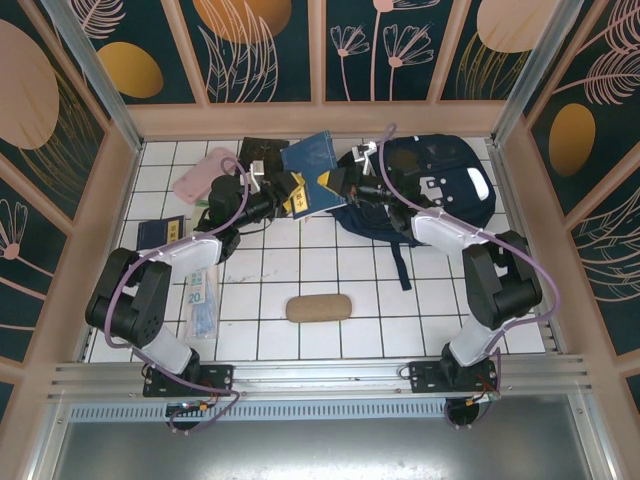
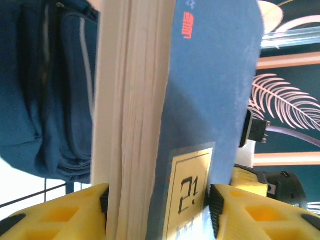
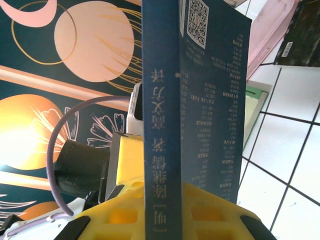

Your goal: Pack the student bag

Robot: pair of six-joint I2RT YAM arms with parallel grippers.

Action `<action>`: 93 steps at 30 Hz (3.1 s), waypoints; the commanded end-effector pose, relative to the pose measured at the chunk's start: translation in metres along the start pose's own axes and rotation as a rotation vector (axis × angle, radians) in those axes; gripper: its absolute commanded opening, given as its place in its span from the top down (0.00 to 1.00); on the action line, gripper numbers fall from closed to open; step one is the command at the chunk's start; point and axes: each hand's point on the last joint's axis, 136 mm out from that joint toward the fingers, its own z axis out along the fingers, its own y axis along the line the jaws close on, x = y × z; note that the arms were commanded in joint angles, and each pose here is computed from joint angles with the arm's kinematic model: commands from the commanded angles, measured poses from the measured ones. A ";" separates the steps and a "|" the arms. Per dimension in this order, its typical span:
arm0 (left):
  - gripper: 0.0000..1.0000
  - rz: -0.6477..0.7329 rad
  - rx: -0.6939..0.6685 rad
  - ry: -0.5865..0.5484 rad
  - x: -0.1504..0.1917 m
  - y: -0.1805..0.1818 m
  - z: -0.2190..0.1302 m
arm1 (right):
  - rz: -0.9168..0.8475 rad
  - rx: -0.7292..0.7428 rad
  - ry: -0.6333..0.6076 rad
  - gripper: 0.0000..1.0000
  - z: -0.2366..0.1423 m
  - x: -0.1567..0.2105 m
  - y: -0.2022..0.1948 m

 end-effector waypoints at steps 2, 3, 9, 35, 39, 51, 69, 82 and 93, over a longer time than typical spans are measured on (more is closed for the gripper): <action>0.42 0.025 0.062 0.012 -0.001 -0.016 -0.002 | -0.042 -0.075 0.021 1.00 -0.002 0.004 0.014; 0.37 0.034 0.035 0.008 -0.002 -0.011 -0.002 | -0.048 -0.077 0.016 1.00 -0.003 0.002 0.016; 0.33 0.108 -0.189 -0.023 -0.010 0.020 -0.006 | -0.077 -0.065 -0.004 1.00 -0.007 -0.007 0.022; 1.00 0.168 -0.051 -0.077 -0.018 -0.025 -0.023 | -0.136 0.404 -0.024 0.60 -0.027 -0.026 -0.069; 1.00 0.240 -0.157 -0.110 -0.024 -0.020 -0.031 | -0.200 0.723 -0.066 0.59 -0.055 -0.045 -0.116; 1.00 0.233 -0.167 -0.105 -0.018 -0.015 -0.037 | -0.415 1.357 -0.005 0.60 -0.081 -0.083 -0.208; 1.00 0.262 -0.226 -0.112 -0.013 -0.005 -0.048 | -0.577 1.392 0.001 1.00 -0.049 -0.083 -0.189; 1.00 0.158 -0.162 -0.108 -0.024 0.020 -0.020 | -0.678 1.053 -0.135 1.00 -0.031 -0.106 -0.043; 1.00 0.149 -0.110 -0.045 -0.023 0.023 0.067 | -0.561 0.736 -0.266 1.00 -0.059 -0.126 0.034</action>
